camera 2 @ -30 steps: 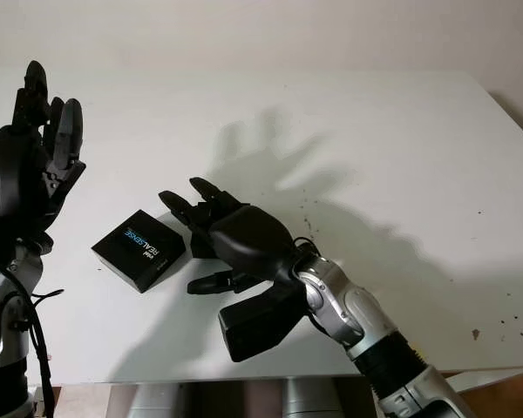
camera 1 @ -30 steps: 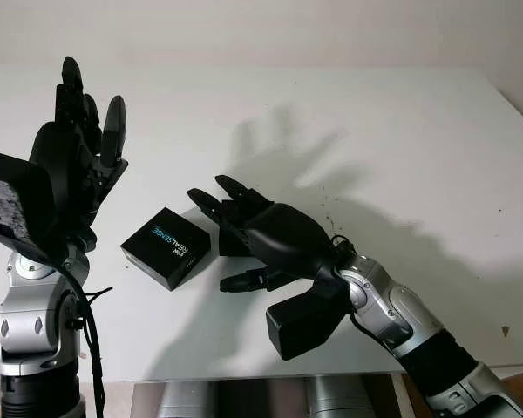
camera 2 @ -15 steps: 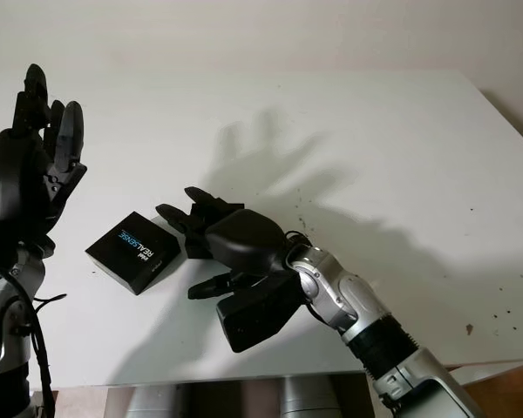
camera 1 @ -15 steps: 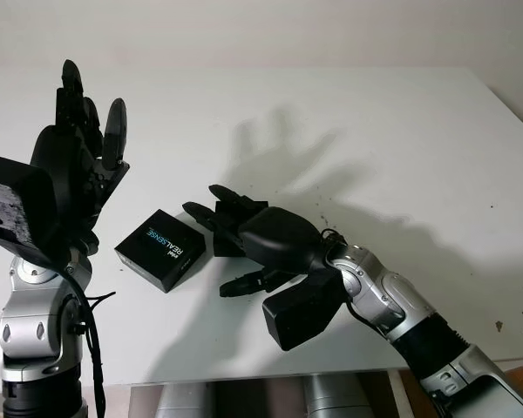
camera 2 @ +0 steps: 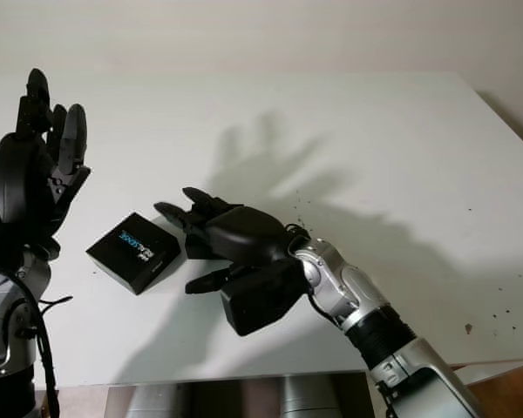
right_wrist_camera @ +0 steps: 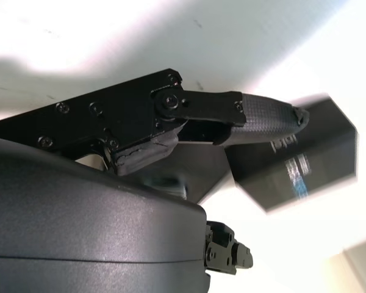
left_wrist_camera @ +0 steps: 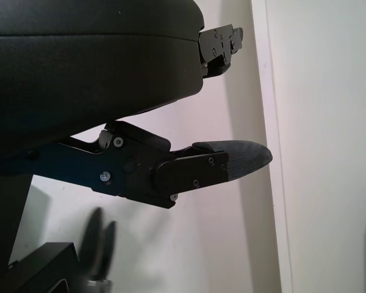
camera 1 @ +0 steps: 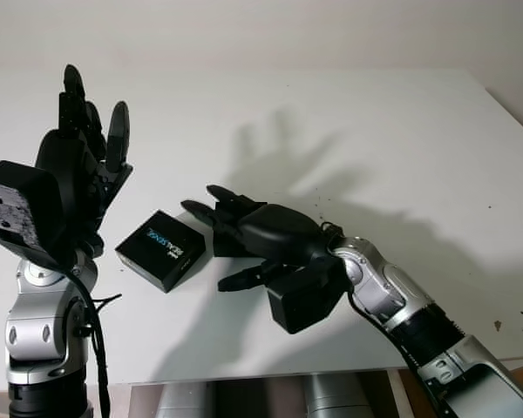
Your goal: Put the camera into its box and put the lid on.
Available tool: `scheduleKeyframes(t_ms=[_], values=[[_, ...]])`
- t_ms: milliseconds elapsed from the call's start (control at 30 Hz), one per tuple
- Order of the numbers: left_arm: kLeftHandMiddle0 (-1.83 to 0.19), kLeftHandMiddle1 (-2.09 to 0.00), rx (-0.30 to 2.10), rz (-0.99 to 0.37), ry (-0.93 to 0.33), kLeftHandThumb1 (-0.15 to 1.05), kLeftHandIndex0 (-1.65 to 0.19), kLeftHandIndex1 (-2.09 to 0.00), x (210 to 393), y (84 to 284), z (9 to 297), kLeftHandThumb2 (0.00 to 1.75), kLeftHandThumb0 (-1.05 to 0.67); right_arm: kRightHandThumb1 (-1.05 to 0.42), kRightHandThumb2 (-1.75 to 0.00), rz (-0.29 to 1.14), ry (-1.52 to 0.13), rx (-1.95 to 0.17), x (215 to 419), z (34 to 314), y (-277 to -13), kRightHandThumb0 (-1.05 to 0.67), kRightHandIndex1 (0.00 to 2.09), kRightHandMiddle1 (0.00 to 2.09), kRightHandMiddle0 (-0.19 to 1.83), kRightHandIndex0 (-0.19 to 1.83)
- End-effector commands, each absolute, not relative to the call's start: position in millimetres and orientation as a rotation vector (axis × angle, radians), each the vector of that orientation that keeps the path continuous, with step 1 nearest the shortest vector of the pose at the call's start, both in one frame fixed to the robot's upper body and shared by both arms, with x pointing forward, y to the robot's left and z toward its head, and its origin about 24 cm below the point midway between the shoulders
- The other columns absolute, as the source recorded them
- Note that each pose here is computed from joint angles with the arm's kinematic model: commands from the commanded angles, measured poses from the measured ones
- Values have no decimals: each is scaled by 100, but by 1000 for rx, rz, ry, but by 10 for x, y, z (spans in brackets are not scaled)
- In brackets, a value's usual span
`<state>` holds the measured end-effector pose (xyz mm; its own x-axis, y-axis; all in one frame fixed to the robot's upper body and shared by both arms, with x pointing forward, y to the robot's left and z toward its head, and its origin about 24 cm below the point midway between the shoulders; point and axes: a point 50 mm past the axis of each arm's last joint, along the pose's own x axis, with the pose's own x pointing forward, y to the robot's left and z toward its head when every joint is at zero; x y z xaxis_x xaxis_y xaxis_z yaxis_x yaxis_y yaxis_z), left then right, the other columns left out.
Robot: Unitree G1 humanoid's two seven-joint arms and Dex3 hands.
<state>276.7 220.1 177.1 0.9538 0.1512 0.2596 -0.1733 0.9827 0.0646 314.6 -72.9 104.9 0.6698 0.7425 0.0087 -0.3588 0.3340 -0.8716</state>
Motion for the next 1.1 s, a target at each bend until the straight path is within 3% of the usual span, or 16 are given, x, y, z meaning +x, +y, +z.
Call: scheduleKeyframes(t_ms=[0,233,467,567,667,767,833,900,1000,1067], values=[[19,0,90,173,-287,105,19,0,2759,2209,1830,52,-61,-105,-53,645,-489,-872,3182,1235,-838,-83,4,4,-18,-19],[19,0,104,169,-317,105,19,0,2759,2251,1889,49,-59,-105,-49,490,-475,-590,3259,1606,-1242,-79,3,4,-18,-18],[17,-4,217,78,-266,105,19,-1,2741,2344,1951,53,-56,-105,-54,441,-338,-454,3302,1618,-1558,-80,2,4,-16,-18],[14,-6,297,33,-239,105,17,-2,2742,2426,1989,47,-53,-105,-55,424,-278,-306,3300,1585,-1634,-77,3,5,-15,-19],[0,-11,387,2,-217,105,6,-8,2751,2509,2022,26,-58,-105,-53,414,-237,-178,3293,1565,-1685,-73,4,5,-14,-17],[-26,-26,491,-32,-212,103,-18,-22,2752,2551,2082,10,-58,-105,-53,397,-192,-83,3297,1561,-1764,-74,4,5,-14,-18],[-17,-65,616,-77,-203,101,-23,-36,2752,2547,2129,6,-55,-105,-54,385,-171,-18,3300,1570,-1818,-75,5,5,-14,-17],[-10,-73,771,-147,-179,98,-20,-41,2752,2530,2174,5,-53,-105,-55,366,-160,57,3303,1584,-1865,-75,5,5,-14,-17],[-8,-50,1022,-293,-148,90,-9,-41,2760,2500,2222,5,-51,-105,-56,334,-154,138,3303,1606,-1930,-74,5,5,-15,-17],[-16,-23,1196,-406,-108,83,-9,-30,2751,2475,2230,5,-52,-105,-57,308,-152,174,3308,1625,-1987,-74,5,5,-15,-17]])
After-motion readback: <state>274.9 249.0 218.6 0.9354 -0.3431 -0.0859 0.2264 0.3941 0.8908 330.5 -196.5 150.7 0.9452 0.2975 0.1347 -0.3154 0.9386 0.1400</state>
